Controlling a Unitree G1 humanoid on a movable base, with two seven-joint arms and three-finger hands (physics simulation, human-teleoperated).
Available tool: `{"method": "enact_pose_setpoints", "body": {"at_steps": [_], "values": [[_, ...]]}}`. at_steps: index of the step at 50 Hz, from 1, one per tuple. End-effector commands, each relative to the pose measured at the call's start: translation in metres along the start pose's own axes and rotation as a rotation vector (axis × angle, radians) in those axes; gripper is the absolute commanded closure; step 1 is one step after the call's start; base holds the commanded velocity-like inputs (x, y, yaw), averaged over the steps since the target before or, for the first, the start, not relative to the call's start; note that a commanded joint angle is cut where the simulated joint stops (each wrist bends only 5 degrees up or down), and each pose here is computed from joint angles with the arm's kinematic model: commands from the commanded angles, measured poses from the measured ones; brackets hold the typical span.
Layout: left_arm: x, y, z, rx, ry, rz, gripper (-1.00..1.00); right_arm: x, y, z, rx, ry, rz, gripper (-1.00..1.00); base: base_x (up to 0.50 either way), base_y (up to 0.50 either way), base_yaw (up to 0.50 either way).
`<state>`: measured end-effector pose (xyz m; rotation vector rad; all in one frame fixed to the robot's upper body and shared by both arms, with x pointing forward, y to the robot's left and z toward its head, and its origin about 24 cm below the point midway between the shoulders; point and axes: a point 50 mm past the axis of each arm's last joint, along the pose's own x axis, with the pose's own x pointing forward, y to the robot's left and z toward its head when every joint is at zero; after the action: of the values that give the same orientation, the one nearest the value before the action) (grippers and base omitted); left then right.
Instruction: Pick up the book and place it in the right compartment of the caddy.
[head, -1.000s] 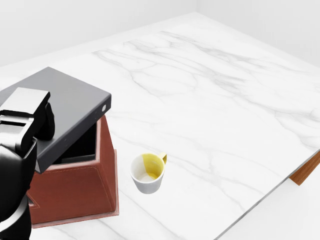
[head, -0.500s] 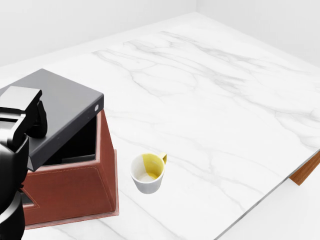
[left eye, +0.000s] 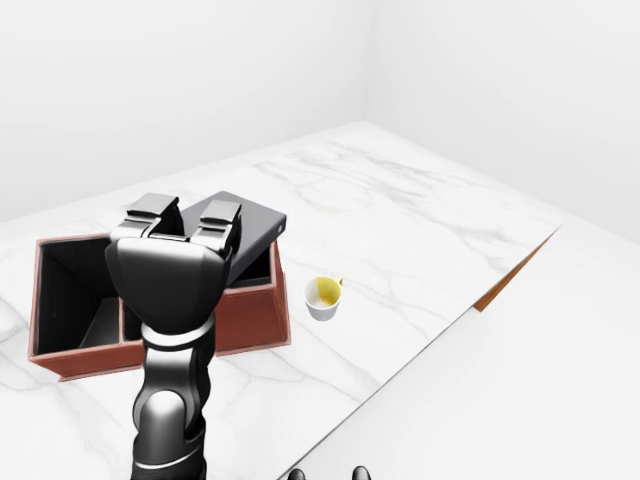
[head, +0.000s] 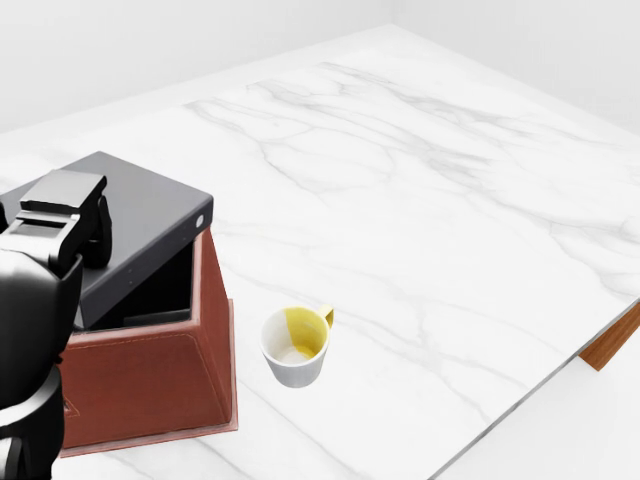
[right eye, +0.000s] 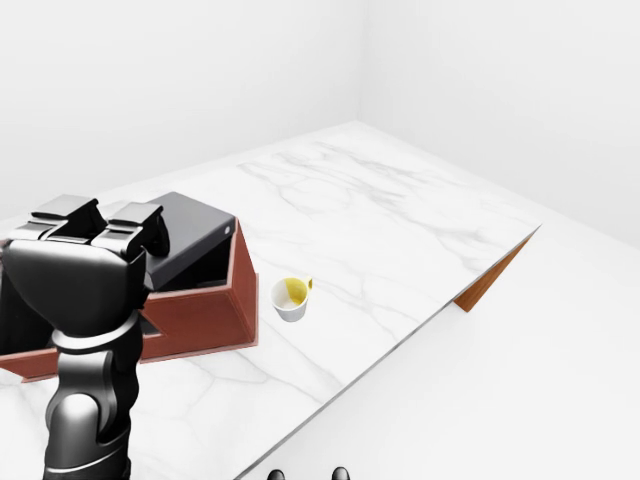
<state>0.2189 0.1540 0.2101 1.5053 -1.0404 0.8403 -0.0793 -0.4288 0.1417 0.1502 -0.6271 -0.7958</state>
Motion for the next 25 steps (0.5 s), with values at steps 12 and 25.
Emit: {"method": "enact_pose_setpoints", "body": {"at_steps": [12,25], "values": [[0.004,-0.019,0.0,0.023,0.0,-0.043,1.0,0.0,-0.001,-0.001,-0.002,0.003,-0.003,-1.0,0.0,0.0,0.0],[0.008,-0.025,-0.001,0.097,0.0,-0.047,1.0,0.0,-0.001,-0.001,-0.003,0.005,-0.005,-1.0,0.0,0.0,0.0]]}}
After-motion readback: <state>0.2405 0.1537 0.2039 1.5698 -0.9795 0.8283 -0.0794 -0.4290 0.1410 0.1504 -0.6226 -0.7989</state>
